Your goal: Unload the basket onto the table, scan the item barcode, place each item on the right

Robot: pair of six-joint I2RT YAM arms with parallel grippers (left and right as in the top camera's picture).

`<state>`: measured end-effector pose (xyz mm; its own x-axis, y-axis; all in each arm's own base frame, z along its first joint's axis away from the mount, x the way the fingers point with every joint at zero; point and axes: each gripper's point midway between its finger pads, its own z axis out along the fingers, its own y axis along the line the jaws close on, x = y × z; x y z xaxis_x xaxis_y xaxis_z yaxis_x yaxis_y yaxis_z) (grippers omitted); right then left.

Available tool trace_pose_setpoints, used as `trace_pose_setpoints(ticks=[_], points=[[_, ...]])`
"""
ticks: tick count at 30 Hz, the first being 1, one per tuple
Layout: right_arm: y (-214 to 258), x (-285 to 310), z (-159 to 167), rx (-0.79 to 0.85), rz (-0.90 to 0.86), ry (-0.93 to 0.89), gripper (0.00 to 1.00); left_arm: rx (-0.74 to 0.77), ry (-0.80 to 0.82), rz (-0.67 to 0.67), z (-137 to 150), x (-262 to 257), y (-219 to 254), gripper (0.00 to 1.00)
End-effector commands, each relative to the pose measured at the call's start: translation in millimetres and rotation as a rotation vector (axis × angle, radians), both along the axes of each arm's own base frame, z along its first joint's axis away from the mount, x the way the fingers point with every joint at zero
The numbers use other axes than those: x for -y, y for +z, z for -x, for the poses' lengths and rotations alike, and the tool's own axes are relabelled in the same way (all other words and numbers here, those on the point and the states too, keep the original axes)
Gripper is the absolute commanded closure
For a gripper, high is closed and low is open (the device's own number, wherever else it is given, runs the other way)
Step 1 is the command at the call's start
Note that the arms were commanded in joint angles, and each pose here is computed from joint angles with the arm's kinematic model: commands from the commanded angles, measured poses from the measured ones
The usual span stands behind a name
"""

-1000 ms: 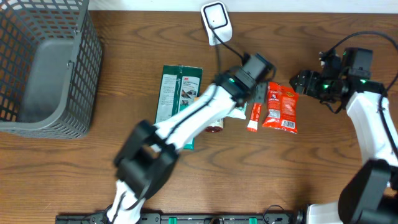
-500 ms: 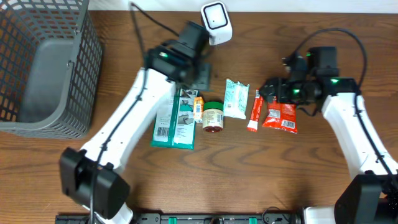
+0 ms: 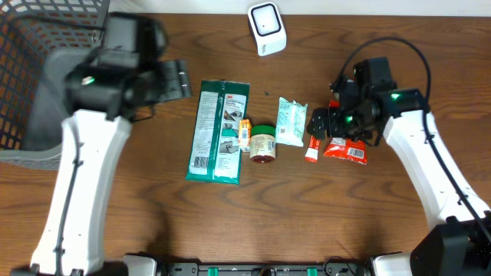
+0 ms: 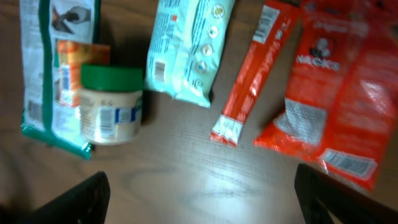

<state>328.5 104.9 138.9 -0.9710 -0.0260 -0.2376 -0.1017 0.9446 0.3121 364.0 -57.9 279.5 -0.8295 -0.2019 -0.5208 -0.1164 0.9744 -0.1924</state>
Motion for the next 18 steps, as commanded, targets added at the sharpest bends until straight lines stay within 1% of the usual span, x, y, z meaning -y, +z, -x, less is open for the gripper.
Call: trace_pose_setpoints(ticks=[1, 4, 12, 18], points=[[31, 6, -8, 0.035, 0.040, -0.034, 0.09, 0.002, 0.041, -0.008, 2, -18, 3, 0.19], [41, 17, -3, 0.019, 0.095, -0.054, 0.05, 0.001, 0.049, -0.008, 1, -20, 2, 0.18], [42, 51, 3, -0.039, 0.102, -0.150, 0.01, 0.001, 0.048, -0.008, 1, -20, 2, 0.18], [41, 84, 2, -0.058, 0.102, -0.248, 0.01, 0.001, 0.048, -0.008, 1, -20, 2, 0.18]])
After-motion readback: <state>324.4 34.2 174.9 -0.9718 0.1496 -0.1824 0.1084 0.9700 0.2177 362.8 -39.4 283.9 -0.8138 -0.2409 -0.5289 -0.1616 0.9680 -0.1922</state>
